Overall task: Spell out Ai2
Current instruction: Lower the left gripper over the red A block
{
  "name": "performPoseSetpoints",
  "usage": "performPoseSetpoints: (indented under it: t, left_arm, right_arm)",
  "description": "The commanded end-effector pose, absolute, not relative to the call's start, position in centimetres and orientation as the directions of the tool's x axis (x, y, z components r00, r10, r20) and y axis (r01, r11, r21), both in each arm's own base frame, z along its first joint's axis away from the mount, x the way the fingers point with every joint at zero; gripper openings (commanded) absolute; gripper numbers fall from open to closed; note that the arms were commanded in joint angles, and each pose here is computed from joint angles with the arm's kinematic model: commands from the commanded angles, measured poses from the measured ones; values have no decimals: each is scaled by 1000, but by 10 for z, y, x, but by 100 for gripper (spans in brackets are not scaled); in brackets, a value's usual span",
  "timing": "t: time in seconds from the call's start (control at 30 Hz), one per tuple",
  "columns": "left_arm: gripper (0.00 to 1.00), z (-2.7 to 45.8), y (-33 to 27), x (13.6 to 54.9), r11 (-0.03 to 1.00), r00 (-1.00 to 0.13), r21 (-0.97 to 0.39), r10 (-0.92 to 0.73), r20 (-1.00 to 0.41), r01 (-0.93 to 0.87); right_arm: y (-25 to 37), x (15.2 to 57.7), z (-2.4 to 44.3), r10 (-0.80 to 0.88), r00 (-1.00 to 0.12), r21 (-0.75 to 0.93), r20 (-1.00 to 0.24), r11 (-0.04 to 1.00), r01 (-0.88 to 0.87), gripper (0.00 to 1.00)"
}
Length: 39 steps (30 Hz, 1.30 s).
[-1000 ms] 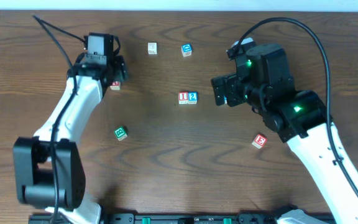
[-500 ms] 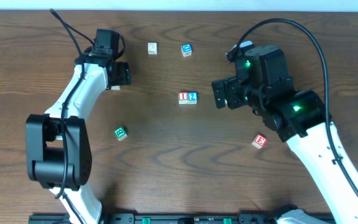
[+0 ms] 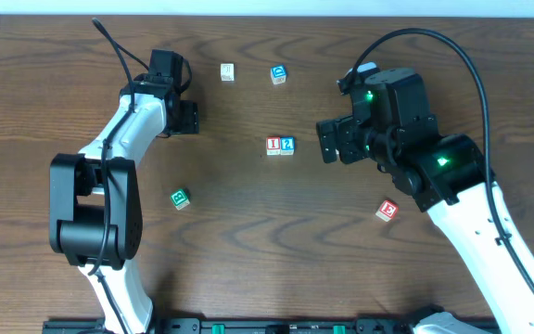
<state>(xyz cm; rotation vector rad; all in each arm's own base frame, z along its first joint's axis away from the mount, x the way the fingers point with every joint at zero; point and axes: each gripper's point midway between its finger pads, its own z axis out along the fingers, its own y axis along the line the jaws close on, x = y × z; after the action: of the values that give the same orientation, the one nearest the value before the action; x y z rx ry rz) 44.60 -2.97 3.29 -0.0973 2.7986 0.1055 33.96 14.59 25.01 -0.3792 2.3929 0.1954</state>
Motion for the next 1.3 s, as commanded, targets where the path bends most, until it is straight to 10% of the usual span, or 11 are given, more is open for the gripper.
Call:
performPoseSetpoints:
  t: [0.0,1.27]
  left_arm:
    - [71,31,-30,451,996,-942,61,-45,-334,-69]
    - [49,26,-23,450,993,-943,26,-98,-319,-112]
  right_arm:
    - [142,342,248,-210,-722,35,-660,951,-308,99]
    - [141,339,246,-237,-720,17,-652,945,-327,99]
